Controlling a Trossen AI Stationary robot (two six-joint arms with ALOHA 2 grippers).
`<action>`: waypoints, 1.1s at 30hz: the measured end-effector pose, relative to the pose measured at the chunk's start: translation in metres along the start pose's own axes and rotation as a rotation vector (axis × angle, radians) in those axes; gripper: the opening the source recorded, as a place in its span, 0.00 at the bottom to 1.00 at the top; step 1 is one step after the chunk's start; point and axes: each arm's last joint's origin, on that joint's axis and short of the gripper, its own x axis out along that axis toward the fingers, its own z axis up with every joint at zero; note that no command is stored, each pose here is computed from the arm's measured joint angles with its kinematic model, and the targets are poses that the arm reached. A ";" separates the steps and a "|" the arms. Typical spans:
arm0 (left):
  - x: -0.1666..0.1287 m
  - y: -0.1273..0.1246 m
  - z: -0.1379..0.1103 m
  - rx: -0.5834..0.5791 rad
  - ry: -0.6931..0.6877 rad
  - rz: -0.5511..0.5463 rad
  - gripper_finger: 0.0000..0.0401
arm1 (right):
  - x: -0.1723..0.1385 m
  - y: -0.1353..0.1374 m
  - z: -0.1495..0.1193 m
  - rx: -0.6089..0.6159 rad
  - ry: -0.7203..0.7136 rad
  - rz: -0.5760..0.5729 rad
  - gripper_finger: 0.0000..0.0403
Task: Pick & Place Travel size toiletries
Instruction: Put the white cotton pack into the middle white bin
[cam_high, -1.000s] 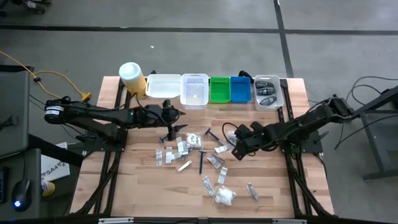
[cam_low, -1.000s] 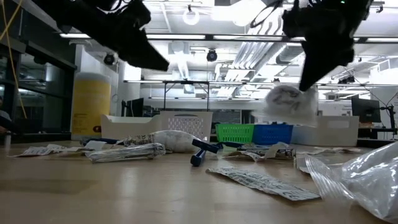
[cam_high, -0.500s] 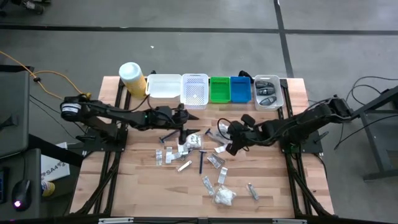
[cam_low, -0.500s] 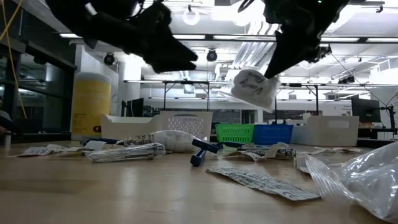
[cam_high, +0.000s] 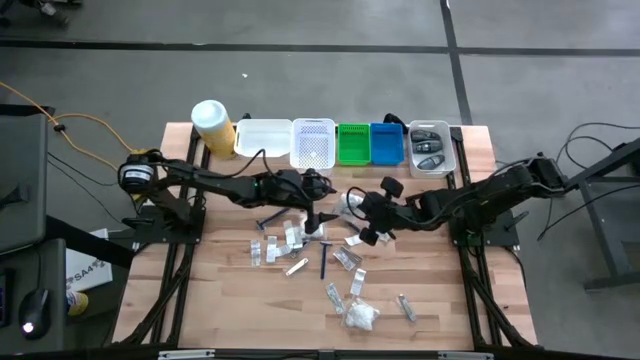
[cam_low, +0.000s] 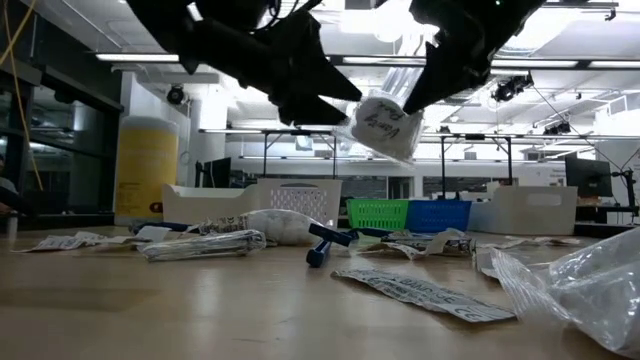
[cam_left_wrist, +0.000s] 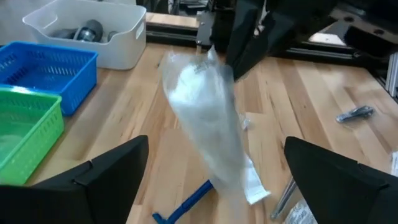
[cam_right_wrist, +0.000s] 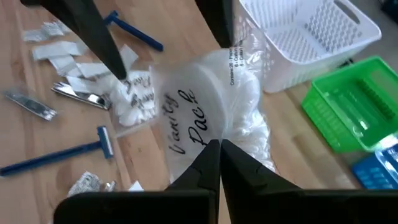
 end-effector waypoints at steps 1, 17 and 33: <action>0.001 0.000 0.001 -0.003 -0.004 0.000 0.93 | 0.000 0.000 0.001 -0.004 -0.007 0.005 0.01; 0.005 0.000 0.004 -0.105 0.013 0.002 0.73 | -0.001 0.005 0.016 -0.035 -0.152 0.031 0.01; 0.005 0.000 0.001 -0.128 0.052 0.003 0.05 | -0.002 0.004 0.016 -0.031 -0.159 0.001 0.01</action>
